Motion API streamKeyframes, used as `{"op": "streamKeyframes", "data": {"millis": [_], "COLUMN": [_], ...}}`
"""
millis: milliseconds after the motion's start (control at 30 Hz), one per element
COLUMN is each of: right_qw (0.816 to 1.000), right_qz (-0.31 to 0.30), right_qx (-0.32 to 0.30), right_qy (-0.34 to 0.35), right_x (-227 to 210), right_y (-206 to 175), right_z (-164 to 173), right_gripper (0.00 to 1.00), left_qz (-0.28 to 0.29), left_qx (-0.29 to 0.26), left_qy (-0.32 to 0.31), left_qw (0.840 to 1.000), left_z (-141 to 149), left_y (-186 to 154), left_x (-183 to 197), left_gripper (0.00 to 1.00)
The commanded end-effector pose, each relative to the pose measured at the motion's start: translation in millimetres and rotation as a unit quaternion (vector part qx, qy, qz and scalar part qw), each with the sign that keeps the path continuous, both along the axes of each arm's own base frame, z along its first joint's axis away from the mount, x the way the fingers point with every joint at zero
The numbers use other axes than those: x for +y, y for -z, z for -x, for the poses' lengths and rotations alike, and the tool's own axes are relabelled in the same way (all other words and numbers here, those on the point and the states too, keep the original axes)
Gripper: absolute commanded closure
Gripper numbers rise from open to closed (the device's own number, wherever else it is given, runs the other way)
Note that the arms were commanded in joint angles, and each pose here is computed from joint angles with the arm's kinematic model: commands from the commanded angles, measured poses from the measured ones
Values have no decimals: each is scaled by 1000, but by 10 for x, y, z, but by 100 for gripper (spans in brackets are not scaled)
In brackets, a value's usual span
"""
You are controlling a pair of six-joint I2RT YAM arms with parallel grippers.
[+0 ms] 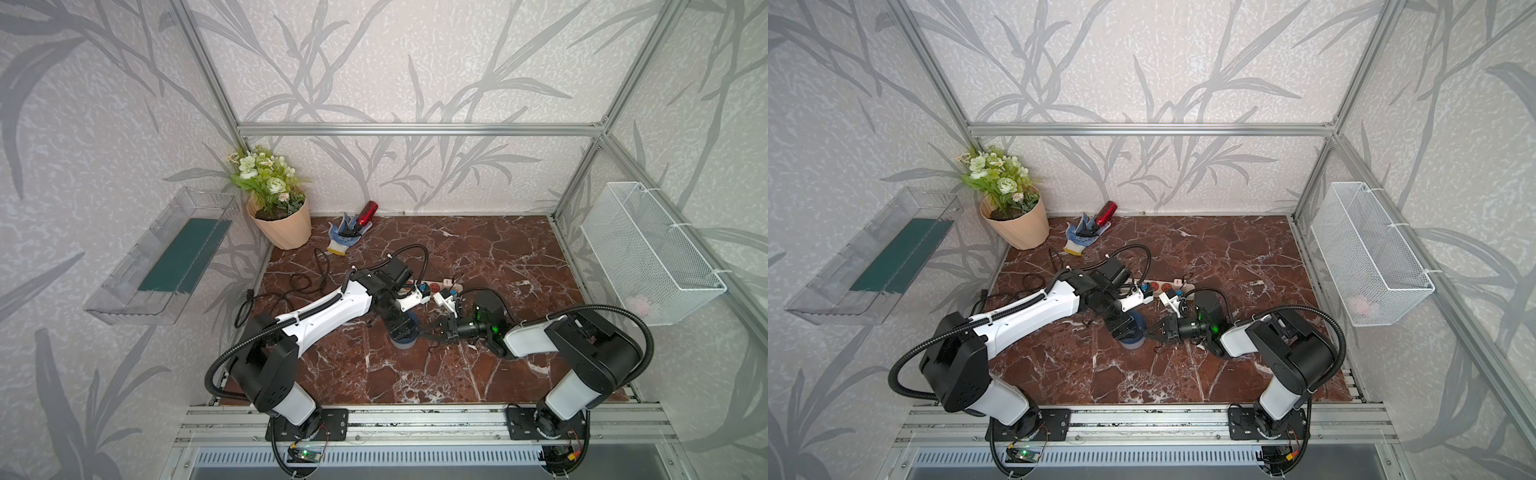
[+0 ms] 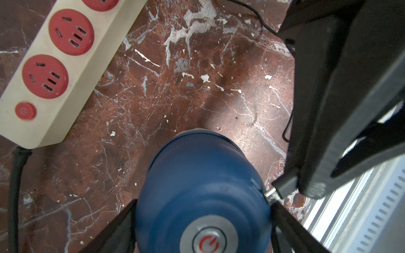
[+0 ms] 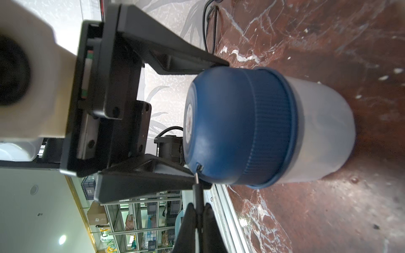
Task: Charge the cordless meat grinders
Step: Insert the charging cable into the plug.
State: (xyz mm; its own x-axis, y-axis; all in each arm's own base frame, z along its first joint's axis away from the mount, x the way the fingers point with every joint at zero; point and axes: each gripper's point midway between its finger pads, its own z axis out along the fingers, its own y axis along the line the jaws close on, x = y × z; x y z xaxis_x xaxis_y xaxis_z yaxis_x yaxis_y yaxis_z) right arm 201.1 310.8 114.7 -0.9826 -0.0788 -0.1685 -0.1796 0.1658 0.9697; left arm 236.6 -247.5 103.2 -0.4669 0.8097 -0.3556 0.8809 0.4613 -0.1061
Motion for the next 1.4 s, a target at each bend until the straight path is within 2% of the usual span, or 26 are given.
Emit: {"op": "streamKeyframes", "data": {"millis": [0, 867, 1367], "right_qw": [1000, 1000, 1000], "right_qz": [18, -3, -6], "right_qx": [-19, -15, -17], "right_qy": [10, 8, -3], "right_x": [-19, 27, 89], "right_y": [-39, -83, -128], "right_z": [-70, -128, -41], "right_gripper": [100, 100, 100], "left_qz": [-34, -38, -39], "left_qx": [54, 59, 63], "left_qy": [17, 16, 16], "left_qw": [998, 997, 997], "left_z": [204, 208, 209], "left_y": [283, 316, 330], "left_x": [82, 89, 94], "left_gripper": [19, 18, 19]}}
